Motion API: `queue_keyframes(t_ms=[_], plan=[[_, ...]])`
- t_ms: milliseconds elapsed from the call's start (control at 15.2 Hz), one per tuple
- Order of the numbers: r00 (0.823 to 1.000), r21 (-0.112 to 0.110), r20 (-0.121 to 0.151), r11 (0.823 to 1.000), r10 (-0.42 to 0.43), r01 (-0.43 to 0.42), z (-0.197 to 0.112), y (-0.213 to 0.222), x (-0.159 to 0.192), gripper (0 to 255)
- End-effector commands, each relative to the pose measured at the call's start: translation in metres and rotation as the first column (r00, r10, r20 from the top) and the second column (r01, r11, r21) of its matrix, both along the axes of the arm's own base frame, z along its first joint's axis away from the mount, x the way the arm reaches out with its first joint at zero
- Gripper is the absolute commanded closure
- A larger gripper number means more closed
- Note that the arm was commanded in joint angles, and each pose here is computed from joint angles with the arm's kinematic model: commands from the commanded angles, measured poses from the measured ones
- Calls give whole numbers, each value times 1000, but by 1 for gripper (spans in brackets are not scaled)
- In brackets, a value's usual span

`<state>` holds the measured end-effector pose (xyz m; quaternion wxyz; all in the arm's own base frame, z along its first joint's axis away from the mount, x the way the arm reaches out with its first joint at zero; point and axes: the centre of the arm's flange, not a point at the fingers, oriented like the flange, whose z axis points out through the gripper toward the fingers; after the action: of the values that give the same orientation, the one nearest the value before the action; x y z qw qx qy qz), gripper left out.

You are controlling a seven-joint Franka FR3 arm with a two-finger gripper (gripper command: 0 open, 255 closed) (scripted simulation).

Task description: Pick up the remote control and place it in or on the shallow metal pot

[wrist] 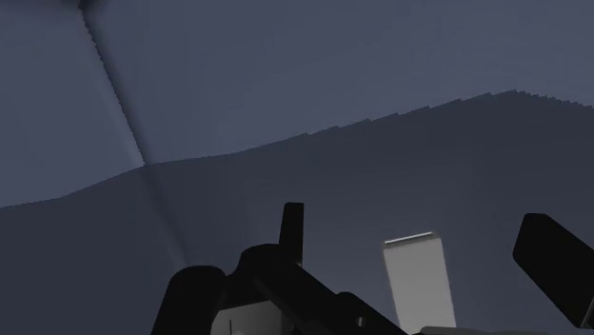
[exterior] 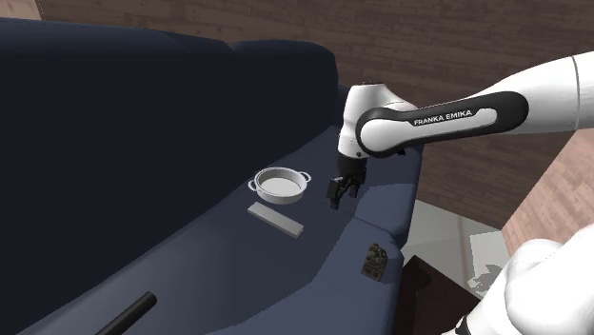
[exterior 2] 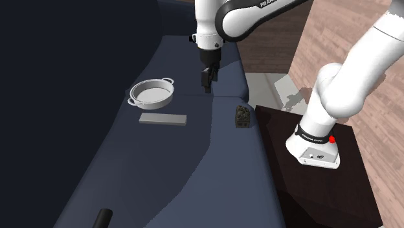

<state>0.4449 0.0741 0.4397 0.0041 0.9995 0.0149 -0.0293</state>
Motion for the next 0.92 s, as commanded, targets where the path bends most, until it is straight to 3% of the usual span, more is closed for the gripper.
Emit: queue_keyframes(t_ms=[0,858], plan=[[1000,5,11,1000,13,-13,-14,10,18,0],[993,30,72,995,91,-93,-100,68,143,0]])
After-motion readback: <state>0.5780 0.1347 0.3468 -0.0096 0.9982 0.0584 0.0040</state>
